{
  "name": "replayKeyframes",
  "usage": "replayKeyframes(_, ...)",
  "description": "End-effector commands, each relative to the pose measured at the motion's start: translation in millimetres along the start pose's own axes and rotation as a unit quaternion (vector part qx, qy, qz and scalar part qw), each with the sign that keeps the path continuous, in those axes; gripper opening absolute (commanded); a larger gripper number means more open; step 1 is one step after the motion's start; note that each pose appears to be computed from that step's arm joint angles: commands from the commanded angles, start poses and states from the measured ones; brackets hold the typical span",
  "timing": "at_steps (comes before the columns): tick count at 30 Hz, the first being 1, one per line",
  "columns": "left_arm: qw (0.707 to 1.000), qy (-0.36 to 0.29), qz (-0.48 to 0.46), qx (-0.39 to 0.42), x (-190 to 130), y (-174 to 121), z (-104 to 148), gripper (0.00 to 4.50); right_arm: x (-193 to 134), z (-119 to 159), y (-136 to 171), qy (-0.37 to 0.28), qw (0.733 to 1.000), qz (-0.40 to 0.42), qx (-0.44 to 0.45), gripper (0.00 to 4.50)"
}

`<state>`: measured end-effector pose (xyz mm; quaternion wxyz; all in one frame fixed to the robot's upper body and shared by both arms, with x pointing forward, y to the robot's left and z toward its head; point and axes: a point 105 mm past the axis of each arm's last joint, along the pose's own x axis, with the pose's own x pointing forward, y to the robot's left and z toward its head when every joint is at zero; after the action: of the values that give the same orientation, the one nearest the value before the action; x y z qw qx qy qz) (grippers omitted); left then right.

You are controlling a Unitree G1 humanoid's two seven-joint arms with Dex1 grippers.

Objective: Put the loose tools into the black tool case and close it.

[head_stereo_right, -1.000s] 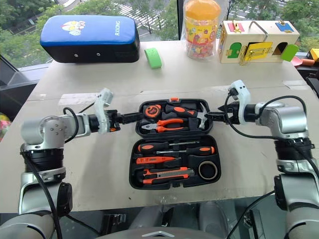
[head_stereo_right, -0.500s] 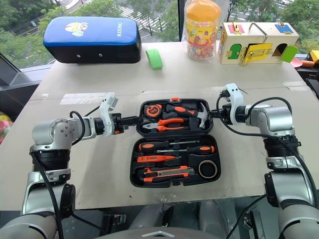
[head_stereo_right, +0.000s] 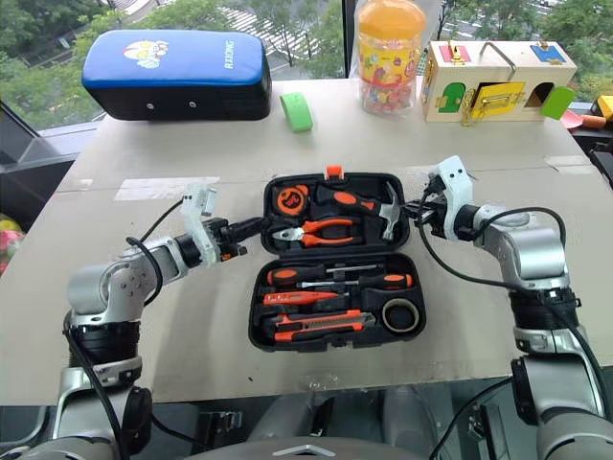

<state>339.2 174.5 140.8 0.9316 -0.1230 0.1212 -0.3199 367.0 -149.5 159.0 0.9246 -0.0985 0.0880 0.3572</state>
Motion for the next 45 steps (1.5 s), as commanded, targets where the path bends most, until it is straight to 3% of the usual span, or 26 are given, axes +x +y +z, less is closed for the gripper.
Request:
replayKeyframes(1, 0.989, -0.084, -0.026, 0.123, -4, -27, 36, 0.03, -9, 49, 9, -0.117, 0.984, -0.016, -0.136, 0.0)
replayKeyframes(5, 0.969, -0.099, -0.009, 0.225, -8, -30, 32, 0.03, -20, 46, 9, -0.151, 0.957, -0.048, -0.243, 0.0)
replayKeyframes(9, 0.932, -0.116, 0.025, 0.343, -13, -23, 24, 0.03, -32, 28, 18, -0.164, 0.895, -0.043, -0.412, 0.0)
replayKeyframes(11, 0.899, -0.129, 0.041, 0.417, -21, -21, 21, 0.03, -40, 6, 28, -0.16, 0.857, -0.014, -0.49, 0.0)
replayKeyframes(15, 0.856, -0.144, 0.053, 0.494, -38, -20, 11, 0.03, -55, -18, 38, -0.167, 0.813, 0.024, -0.557, 0.0)
replayKeyframes(19, 0.838, -0.138, 0.058, 0.525, -62, -25, -1, 0.03, -73, -33, 49, -0.166, 0.797, 0.064, -0.577, 0.0)
replayKeyframes(22, 0.852, -0.125, 0.069, 0.504, -79, -31, -8, 0.03, -86, -38, 60, -0.157, 0.798, 0.102, -0.573, 0.0)
replayKeyframes(23, 0.859, -0.113, 0.074, 0.494, -85, -32, -12, 0.83, -90, -40, 64, -0.145, 0.803, 0.122, -0.566, 0.56)
replayKeyframes(24, 0.864, -0.103, 0.078, 0.487, -90, -33, -14, 1.13, -93, -42, 66, -0.136, 0.806, 0.136, -0.56, 0.84)
replayKeyframes(27, 0.889, -0.062, 0.067, 0.45, -111, -42, -26, 2.4, -111, -46, 68, -0.077, 0.852, 0.179, -0.486, 2.07)
replayKeyframes(28, 0.895, -0.053, 0.079, 0.436, -124, -42, -25, 2.61, -120, -47, 67, -0.048, 0.876, 0.195, -0.438, 2.07)
replayKeyframes(31, 0.907, -0.007, 0.105, 0.408, -148, -33, -30, 2.61, -141, -58, 78, 0.025, 0.918, 0.256, -0.3, 2.07)
replayKeyframes(35, 0.933, 0.025, 0.134, 0.334, -146, 3, -30, 2.61, -153, -67, 105, 0.068, 0.926, 0.33, -0.172, 2.07)
replayKeyframes(38, 0.951, 0.028, 0.102, 0.291, -115, 25, -20, 1.89, -144, -70, 119, 0.077, 0.925, 0.346, -0.135, 1.33)
replayKeyframes(39, 0.953, 0.032, 0.088, 0.29, -105, 29, -17, 1.25, -140, -70, 121, 0.076, 0.925, 0.346, -0.135, 0.62)
replayKeyframes(41, 0.954, 0.035, 0.068, 0.291, -87, 34, -13, 0.4, -133, -72, 122, 0.077, 0.925, 0.345, -0.141, 0.0)
replayKeyframes(42, 0.954, 0.035, 0.063, 0.29, -82, 35, -12, 0.09, -131, -72, 122, 0.078, 0.924, 0.345, -0.143, 0.0)
replayKeyframes(45, 0.959, 0.039, 0.004, 0.282, -38, 32, -9, 0.09, -117, -77, 124, 0.079, 0.924, 0.343, -0.146, 0.0)
